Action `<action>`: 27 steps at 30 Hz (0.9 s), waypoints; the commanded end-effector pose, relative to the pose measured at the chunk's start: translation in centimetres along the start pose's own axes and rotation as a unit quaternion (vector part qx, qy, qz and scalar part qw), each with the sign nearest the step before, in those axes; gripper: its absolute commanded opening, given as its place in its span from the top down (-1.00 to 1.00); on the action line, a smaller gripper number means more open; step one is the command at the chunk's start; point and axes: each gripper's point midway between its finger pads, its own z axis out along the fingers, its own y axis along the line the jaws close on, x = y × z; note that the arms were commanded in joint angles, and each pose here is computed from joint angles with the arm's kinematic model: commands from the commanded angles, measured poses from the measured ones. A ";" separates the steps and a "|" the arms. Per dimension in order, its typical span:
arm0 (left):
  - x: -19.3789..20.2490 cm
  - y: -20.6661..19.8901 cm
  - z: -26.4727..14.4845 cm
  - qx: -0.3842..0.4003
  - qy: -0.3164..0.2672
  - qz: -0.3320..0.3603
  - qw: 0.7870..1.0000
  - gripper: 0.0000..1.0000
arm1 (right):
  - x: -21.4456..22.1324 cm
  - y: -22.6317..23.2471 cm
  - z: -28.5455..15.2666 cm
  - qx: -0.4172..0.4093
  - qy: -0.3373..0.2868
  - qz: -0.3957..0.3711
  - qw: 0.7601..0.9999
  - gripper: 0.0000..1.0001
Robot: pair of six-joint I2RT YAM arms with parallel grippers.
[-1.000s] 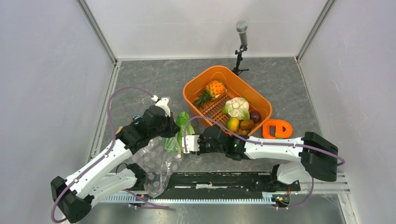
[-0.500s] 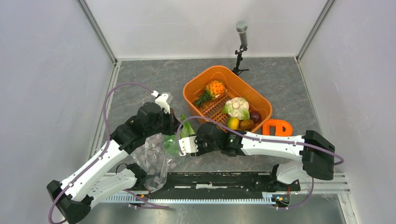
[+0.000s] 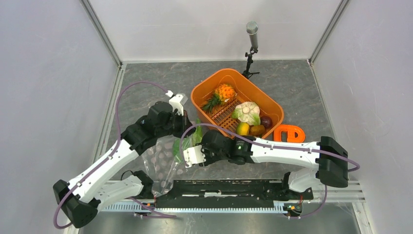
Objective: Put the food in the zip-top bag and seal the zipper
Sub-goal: Place the fake vegetable in the zipper food storage bag.
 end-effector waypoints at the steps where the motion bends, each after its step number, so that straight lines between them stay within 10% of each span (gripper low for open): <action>1: -4.3 -3.3 0.0 0.061 -0.046 0.048 0.996 0.96 | -1.6 -1.3 -1.0 0.048 -0.014 -0.031 0.998 0.92; 27: -8.5 -2.7 -4.0 0.039 -0.204 0.023 0.978 0.96 | 3.1 2.9 1.6 -0.019 0.113 -0.054 0.992 0.99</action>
